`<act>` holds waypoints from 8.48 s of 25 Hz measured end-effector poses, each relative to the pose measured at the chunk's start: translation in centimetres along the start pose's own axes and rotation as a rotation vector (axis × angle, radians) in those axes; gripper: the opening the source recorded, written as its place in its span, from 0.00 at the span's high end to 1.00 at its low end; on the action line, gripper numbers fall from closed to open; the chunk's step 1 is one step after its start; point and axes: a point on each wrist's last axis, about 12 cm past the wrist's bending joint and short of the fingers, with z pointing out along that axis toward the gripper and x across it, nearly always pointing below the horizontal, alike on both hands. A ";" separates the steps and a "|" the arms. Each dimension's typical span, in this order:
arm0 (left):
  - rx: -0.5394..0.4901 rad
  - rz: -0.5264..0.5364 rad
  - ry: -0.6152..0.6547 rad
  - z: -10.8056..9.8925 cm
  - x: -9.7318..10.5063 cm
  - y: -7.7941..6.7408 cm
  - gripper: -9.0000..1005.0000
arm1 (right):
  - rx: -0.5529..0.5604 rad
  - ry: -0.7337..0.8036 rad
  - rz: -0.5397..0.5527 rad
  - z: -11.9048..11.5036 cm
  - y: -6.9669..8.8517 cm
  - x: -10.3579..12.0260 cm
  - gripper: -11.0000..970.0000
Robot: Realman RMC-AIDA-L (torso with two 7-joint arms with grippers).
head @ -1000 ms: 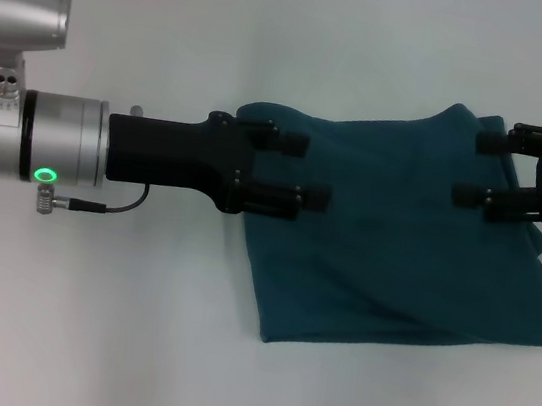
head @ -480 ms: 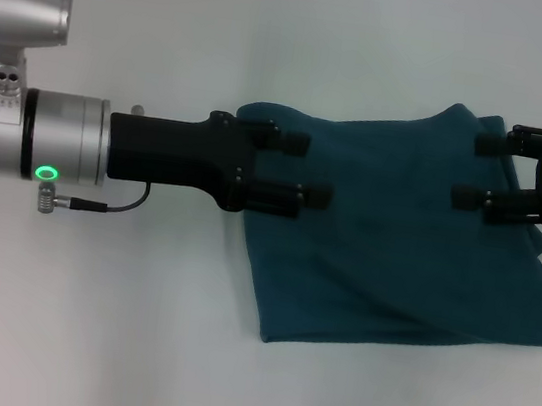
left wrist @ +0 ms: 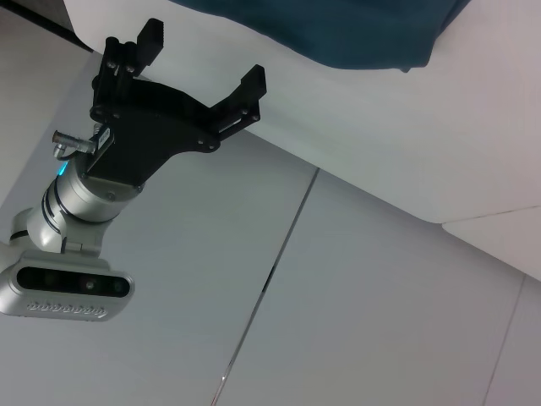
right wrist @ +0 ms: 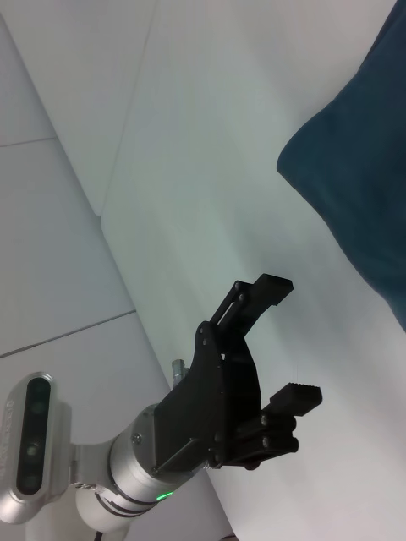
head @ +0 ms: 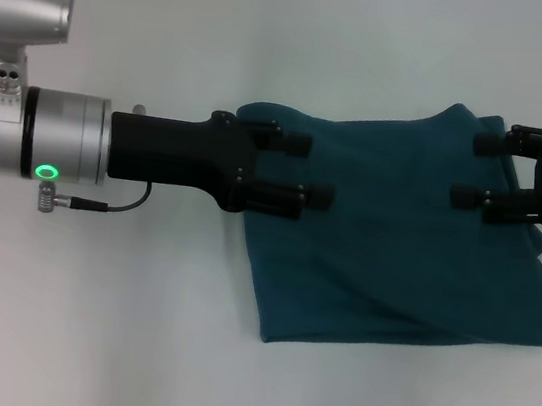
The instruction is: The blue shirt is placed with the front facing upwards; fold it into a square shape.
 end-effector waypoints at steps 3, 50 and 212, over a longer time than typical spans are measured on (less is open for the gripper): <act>0.000 0.000 0.000 0.0 0.0 0.0 0.18 | 0.000 0.000 0.000 0.0 0.0 0.0 0.06; -0.009 0.015 0.001 -0.2 -0.2 0.0 0.17 | 0.004 -0.008 0.012 -0.1 0.0 0.0 0.06; -0.019 0.029 -0.001 -0.6 -0.5 0.2 0.17 | -0.004 -0.019 0.006 0.4 -0.2 -0.7 0.06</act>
